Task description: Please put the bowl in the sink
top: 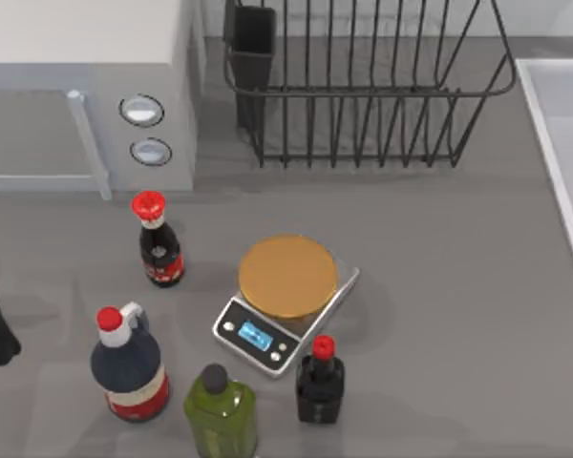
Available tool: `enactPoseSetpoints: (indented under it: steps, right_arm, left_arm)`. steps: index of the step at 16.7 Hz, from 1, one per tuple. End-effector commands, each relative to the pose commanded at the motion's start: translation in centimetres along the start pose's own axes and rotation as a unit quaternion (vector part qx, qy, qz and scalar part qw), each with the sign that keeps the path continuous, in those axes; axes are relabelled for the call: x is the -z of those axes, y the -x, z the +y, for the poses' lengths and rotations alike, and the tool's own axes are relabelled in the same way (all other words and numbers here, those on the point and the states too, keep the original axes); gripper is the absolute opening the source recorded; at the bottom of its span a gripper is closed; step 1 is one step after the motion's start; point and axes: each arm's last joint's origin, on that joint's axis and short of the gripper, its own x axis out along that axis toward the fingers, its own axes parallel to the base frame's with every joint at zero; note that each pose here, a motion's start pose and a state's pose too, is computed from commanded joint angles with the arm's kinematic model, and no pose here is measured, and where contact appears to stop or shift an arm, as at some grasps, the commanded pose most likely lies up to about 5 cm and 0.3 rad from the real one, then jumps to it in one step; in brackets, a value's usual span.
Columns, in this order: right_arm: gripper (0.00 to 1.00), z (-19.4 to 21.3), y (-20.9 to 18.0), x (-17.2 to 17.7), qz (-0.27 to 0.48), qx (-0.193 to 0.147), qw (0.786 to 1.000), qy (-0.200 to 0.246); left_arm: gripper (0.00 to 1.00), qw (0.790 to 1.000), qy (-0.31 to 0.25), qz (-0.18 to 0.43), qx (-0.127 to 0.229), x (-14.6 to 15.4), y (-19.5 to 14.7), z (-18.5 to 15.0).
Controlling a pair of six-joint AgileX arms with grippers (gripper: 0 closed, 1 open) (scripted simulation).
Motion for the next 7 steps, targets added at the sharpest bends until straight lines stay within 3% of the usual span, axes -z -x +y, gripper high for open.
enactPoseSetpoints:
  steps: [2,7]
  right_arm:
    - [1.00,0.00,0.00,0.00,0.000,0.000,1.000,0.000]
    - [1.00,0.00,0.00,0.00,0.000,0.000,1.000,0.000]
  left_arm:
    - [1.00,1.000,0.000,0.000,0.000,0.00,0.00,0.00]
    - [1.00,1.000,0.000,0.000,0.000,0.00,0.00,0.00]
